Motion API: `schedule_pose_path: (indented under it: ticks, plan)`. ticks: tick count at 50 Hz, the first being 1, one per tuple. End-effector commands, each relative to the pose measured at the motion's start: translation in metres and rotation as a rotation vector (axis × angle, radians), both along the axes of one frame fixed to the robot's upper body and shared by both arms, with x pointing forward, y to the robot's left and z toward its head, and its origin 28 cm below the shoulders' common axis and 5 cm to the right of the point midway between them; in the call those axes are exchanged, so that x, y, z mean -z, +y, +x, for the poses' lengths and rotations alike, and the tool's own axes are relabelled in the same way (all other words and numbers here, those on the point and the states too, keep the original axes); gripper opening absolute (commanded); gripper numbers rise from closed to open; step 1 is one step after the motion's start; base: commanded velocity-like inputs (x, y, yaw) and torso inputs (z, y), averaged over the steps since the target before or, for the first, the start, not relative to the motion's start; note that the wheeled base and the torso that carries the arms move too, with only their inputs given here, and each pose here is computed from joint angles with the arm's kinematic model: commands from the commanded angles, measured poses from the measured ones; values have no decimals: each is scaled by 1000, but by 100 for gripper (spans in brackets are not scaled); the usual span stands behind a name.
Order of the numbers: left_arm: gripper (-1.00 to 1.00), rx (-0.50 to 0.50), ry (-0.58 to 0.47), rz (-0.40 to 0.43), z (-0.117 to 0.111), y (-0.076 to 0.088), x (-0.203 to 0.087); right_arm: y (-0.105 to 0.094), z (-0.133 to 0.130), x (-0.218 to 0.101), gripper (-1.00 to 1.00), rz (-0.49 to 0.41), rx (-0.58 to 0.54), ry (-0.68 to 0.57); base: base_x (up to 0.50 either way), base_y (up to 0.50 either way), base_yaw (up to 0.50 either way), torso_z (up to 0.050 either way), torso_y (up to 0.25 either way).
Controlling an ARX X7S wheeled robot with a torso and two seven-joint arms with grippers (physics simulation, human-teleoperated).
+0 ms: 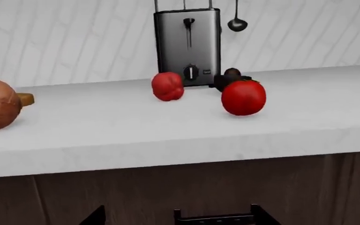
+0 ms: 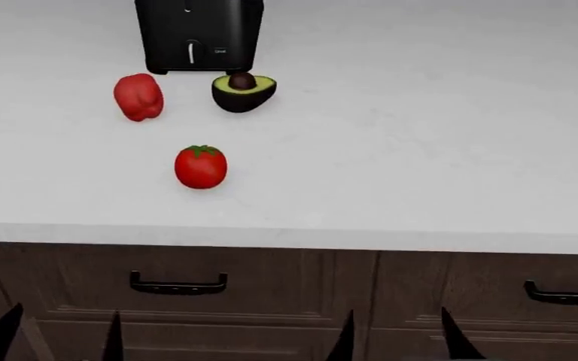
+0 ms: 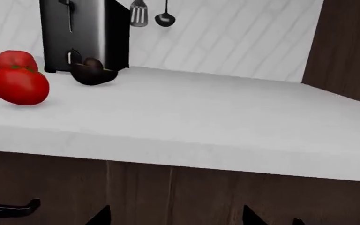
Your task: Place the avocado, onion, tomato and bell pepper on the cutting board.
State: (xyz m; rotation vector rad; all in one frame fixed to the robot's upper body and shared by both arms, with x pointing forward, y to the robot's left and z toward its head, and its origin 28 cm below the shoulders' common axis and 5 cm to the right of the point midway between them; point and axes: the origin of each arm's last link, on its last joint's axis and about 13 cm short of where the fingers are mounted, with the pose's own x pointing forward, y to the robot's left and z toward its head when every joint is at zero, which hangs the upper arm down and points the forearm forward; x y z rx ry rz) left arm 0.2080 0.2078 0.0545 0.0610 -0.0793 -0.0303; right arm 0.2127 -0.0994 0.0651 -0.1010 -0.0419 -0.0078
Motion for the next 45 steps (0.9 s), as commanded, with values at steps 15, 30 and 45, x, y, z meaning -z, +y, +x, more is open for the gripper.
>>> schedule_pose_path:
  ticks: [15,30,45]
  plan:
    - [100,20,-103,120,29,14,-103,-13,18,-127,100,-174,-10,-121,0,0,0,0,0]
    - [100,45,-88,177,64,26,-170,-34,42,-202,100,-287,-43,-130,0,0,0,0,0]
    - [100,77,6,110,115,40,-235,-44,87,-275,100,-256,-74,-109,0,0,0,0,0]
